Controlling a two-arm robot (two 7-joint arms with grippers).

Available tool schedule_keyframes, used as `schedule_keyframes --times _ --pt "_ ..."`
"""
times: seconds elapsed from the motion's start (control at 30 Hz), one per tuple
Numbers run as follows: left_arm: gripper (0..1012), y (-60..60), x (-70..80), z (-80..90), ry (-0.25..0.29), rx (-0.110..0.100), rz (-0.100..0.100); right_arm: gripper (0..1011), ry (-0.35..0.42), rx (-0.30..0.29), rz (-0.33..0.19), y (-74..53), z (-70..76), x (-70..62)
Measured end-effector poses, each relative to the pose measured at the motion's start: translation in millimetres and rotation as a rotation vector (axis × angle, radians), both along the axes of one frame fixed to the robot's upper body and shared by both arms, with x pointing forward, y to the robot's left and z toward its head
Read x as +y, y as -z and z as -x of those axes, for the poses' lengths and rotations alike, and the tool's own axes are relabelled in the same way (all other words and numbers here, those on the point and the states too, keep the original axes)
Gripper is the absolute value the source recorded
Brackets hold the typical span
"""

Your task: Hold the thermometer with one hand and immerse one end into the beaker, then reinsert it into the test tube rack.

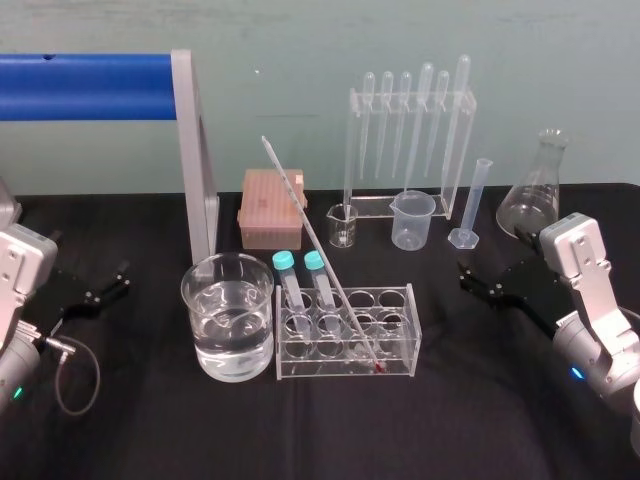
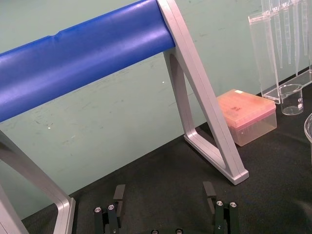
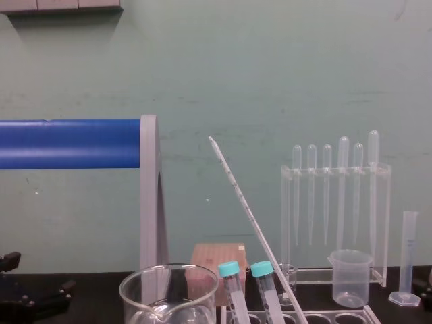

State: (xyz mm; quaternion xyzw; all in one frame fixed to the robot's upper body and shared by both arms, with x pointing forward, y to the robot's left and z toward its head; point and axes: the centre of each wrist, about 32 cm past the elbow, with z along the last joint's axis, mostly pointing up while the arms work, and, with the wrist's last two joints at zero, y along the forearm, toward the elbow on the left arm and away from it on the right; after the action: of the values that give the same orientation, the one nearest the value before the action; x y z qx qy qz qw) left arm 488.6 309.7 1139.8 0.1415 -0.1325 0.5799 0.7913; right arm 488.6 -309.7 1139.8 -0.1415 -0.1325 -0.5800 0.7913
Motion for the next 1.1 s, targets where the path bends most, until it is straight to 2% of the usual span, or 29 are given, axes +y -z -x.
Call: schedule_keyframes --times 1.1 --pt "1008 0.0 0.0 0.0 0.0 0.0 0.0 1003 0.0 0.0 0.0 0.0 0.0 0.0"
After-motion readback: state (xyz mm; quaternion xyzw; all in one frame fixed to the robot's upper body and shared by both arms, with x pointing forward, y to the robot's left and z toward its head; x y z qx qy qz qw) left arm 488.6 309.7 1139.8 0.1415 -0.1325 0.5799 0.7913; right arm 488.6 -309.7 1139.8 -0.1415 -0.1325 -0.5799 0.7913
